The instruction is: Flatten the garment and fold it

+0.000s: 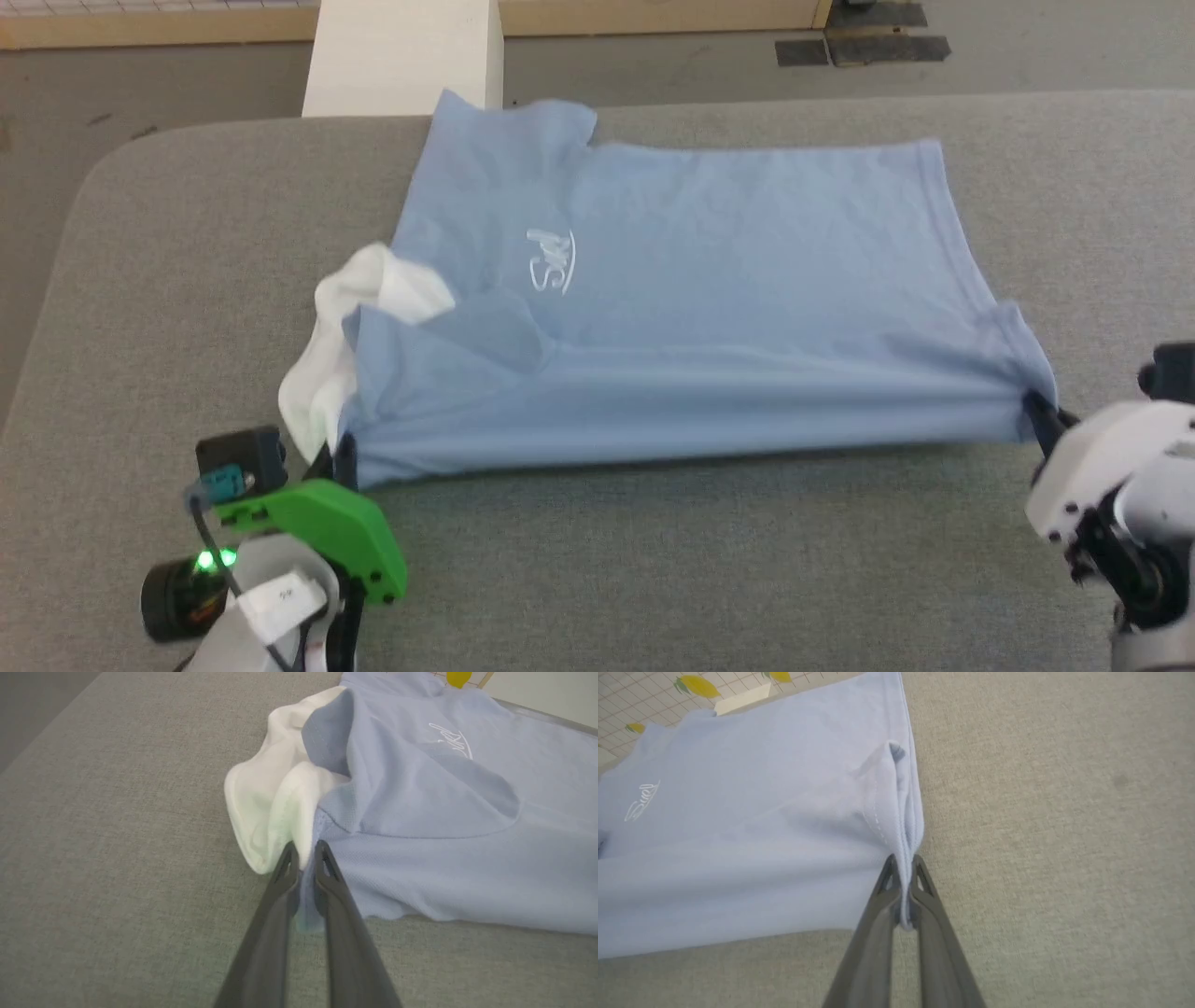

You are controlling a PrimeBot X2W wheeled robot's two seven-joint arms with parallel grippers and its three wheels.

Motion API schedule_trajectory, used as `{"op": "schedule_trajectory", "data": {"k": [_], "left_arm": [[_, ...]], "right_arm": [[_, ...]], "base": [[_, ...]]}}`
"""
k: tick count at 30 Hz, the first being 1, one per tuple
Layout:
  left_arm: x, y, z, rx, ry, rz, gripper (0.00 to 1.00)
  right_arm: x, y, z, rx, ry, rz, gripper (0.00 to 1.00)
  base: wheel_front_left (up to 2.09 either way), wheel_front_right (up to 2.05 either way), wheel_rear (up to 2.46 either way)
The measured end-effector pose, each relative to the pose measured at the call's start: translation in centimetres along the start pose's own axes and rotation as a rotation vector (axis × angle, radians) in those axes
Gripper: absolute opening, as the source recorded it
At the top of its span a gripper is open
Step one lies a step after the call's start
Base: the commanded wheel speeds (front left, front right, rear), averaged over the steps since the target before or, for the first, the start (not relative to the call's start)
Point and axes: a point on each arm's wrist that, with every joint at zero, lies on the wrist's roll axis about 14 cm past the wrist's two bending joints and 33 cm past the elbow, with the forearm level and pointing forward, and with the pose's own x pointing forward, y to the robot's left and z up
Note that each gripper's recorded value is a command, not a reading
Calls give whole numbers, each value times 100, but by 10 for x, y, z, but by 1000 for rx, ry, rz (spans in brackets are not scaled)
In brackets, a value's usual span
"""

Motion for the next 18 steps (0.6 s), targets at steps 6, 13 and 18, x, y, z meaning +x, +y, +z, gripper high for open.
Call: {"op": "schedule_trajectory", "data": {"k": [6,13,18], "left_arm": [[-42,5,-31,-3,153,23,0],[-56,-3,-62,-23,256,-1,0],[-51,-8,-83,-45,301,-29,91]], "right_arm": [[-31,-22,-32,23,80,-42,0],[-33,-33,-75,38,199,-70,0],[-25,-32,-94,43,231,-66,38]], "base": [[0,0,0],[0,0,0],[0,0,0]]}}
